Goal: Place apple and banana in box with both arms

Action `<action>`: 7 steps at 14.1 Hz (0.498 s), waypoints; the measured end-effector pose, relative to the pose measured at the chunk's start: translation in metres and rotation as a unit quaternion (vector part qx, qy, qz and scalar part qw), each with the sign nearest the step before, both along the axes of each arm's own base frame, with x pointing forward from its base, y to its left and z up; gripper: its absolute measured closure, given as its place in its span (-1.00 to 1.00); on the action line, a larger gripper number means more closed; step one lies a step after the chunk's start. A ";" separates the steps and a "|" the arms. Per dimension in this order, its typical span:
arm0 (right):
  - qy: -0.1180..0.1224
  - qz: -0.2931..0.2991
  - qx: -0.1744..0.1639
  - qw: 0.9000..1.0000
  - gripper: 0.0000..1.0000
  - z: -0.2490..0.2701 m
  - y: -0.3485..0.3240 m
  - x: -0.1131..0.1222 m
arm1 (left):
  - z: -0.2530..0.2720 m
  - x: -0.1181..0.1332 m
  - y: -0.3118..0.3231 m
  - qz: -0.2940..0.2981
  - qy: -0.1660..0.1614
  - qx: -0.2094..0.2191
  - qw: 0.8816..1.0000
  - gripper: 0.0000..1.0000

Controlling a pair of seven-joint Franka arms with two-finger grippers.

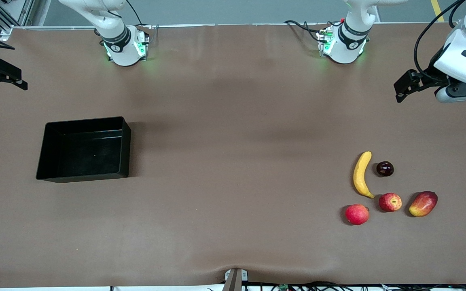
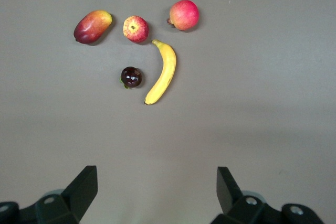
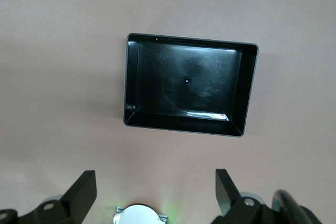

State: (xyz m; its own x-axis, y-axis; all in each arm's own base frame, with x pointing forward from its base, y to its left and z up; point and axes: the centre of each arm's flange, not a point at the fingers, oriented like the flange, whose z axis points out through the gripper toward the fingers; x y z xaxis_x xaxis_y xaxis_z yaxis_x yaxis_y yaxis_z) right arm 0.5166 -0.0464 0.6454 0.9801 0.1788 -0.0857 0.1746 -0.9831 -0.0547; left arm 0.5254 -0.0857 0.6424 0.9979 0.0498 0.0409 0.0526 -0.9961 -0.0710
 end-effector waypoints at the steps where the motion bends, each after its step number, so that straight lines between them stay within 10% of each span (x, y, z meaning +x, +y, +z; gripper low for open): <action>1: 0.000 0.000 0.000 1.000 -1.00 0.000 0.000 0.000 | 0.000 0.000 0.000 0.000 0.000 0.000 1.000 -1.00; 7: 0.011 0.000 0.001 1.000 -1.00 -0.002 0.000 -0.002 | -0.006 0.008 0.004 0.003 0.005 -0.001 1.000 -1.00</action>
